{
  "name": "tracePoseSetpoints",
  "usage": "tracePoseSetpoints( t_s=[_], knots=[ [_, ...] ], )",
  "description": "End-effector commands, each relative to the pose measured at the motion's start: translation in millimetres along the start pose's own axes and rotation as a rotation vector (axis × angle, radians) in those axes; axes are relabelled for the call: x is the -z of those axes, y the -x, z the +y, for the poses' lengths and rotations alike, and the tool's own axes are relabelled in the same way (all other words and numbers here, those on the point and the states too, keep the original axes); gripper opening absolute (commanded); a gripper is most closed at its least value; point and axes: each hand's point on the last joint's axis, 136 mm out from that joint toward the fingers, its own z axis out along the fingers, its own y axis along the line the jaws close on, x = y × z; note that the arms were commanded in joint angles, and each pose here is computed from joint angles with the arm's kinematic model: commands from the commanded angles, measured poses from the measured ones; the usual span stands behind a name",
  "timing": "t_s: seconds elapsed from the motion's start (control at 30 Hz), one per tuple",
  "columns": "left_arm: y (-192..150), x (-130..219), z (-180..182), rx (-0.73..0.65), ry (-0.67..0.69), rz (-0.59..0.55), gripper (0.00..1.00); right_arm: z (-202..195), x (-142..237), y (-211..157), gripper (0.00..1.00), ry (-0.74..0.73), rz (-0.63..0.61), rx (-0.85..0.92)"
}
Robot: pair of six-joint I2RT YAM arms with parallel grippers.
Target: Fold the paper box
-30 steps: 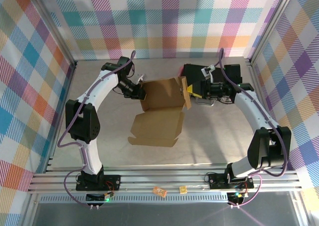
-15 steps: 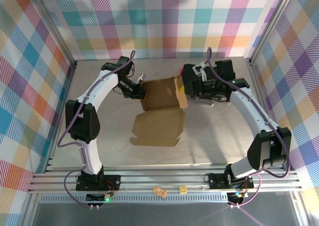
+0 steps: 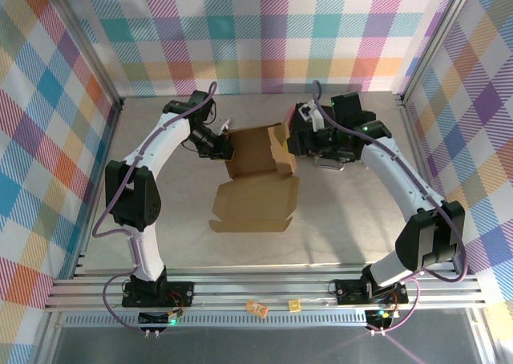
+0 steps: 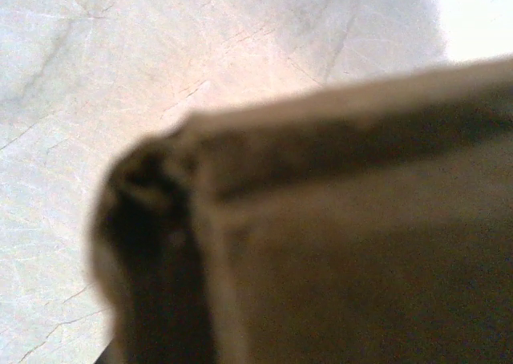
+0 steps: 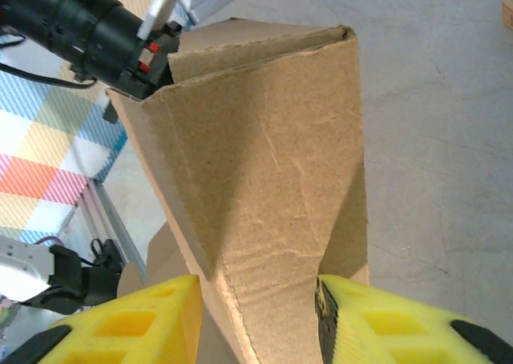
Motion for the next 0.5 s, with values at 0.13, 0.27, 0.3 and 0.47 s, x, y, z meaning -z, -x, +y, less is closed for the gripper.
tracePoseSetpoints(
  t_s=[0.13, 0.27, 0.3, 0.47],
  knots=[
    [5.3, 25.7, -19.9, -0.020, -0.003, -0.066, 0.00, -15.0, -5.8, 4.9, 0.41, -0.167, 0.015, 0.051],
    [5.1, 27.3, -21.7, -0.019, -0.002, -0.072, 0.00, -19.9, -7.8, 5.6, 0.41, -0.238, 0.019, 0.069],
    [5.1, 28.0, -22.8, -0.020, -0.003, -0.075, 0.00, -20.8, -9.3, 4.7, 0.41, -0.257, 0.025, 0.074],
    [5.3, 27.7, -26.1, -0.026, -0.003, -0.080, 0.00, -23.8, -17.2, 3.9, 0.39, -0.319, 0.040, 0.093]
  ],
)
